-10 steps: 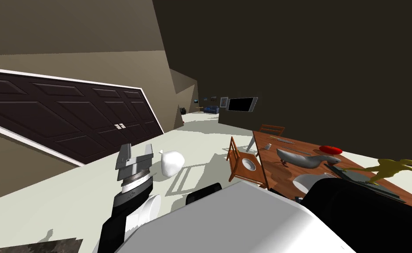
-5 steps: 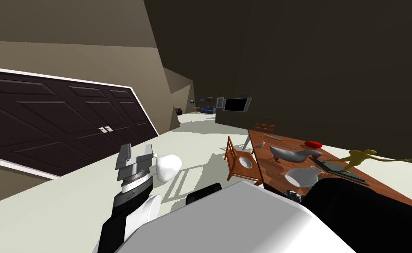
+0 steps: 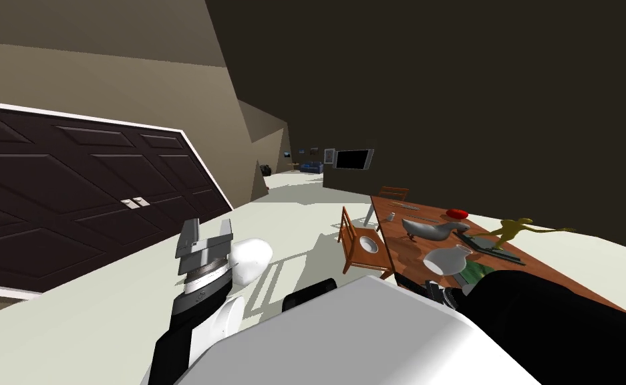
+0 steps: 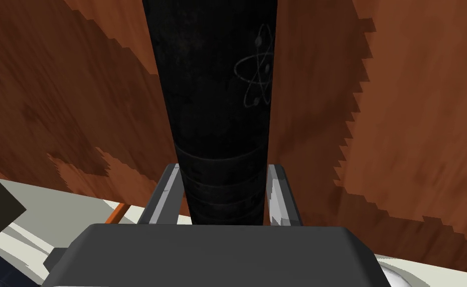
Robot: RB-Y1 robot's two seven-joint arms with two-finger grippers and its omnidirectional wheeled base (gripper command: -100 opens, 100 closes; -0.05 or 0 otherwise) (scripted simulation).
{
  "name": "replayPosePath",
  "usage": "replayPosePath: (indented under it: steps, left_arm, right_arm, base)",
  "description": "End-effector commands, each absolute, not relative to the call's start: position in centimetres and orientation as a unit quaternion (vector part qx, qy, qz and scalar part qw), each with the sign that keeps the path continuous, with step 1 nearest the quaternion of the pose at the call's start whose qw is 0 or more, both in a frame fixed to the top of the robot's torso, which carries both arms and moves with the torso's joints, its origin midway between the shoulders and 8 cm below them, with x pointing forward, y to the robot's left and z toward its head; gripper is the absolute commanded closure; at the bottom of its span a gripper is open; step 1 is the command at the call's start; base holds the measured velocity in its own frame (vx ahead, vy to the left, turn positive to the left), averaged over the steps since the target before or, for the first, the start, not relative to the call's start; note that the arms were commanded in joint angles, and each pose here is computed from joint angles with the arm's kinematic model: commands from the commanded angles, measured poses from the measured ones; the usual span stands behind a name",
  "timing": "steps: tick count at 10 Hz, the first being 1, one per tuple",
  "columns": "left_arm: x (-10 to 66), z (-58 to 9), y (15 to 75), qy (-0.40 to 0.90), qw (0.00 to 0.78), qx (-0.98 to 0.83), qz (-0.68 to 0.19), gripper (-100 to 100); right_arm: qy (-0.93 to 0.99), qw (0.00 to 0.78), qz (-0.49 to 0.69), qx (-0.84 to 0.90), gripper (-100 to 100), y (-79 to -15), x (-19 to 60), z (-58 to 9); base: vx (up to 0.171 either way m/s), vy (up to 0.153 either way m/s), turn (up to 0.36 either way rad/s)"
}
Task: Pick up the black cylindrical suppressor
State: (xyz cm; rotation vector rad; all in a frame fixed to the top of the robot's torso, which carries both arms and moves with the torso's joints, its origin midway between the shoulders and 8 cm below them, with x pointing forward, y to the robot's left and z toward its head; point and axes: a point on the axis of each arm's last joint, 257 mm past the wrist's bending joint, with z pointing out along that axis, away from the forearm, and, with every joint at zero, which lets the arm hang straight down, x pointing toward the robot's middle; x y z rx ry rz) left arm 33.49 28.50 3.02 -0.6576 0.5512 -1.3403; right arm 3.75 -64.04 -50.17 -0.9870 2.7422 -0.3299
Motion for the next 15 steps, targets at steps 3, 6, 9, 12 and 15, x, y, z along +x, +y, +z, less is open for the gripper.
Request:
replayPosePath:
  steps: [3, 6, 9, 12, 15]
  left_arm:
    - [33.5, 3.0, 28.5, 0.247, 0.7, -0.295, -0.602, 0]
    - [33.5, 3.0, 28.5, 0.247, 0.7, -0.295, -0.602, 0]
    - [33.5, 3.0, 28.5, 0.247, 0.7, -0.295, -0.602, 0]
    - [33.5, 3.0, 28.5, 0.247, 0.7, -0.295, -0.602, 0]
    - [33.5, 3.0, 28.5, 0.247, 0.7, -0.295, -0.602, 0]
  right_arm:
    - [0.922, 0.104, -0.108, -0.357, 100, -63.9, 5.0, -50.0]
    - [0.917, 0.107, -0.107, -0.369, 100, -63.8, 6.4, -49.7]
    - [0.912, 0.106, -0.107, -0.382, 100, -63.8, 7.5, -49.4]
    - [0.906, 0.104, -0.109, -0.395, 100, -63.9, 8.6, -49.0]
    - [0.902, 0.1, -0.112, -0.405, 100, -64.2, 9.6, -48.6]
  base:
    - [0.023, 0.001, -0.118]
    - [0.023, 0.001, -0.096]
    - [0.024, 0.003, -0.106]
    - [0.02, 0.002, -0.1]
    - [0.023, 0.006, -0.1]
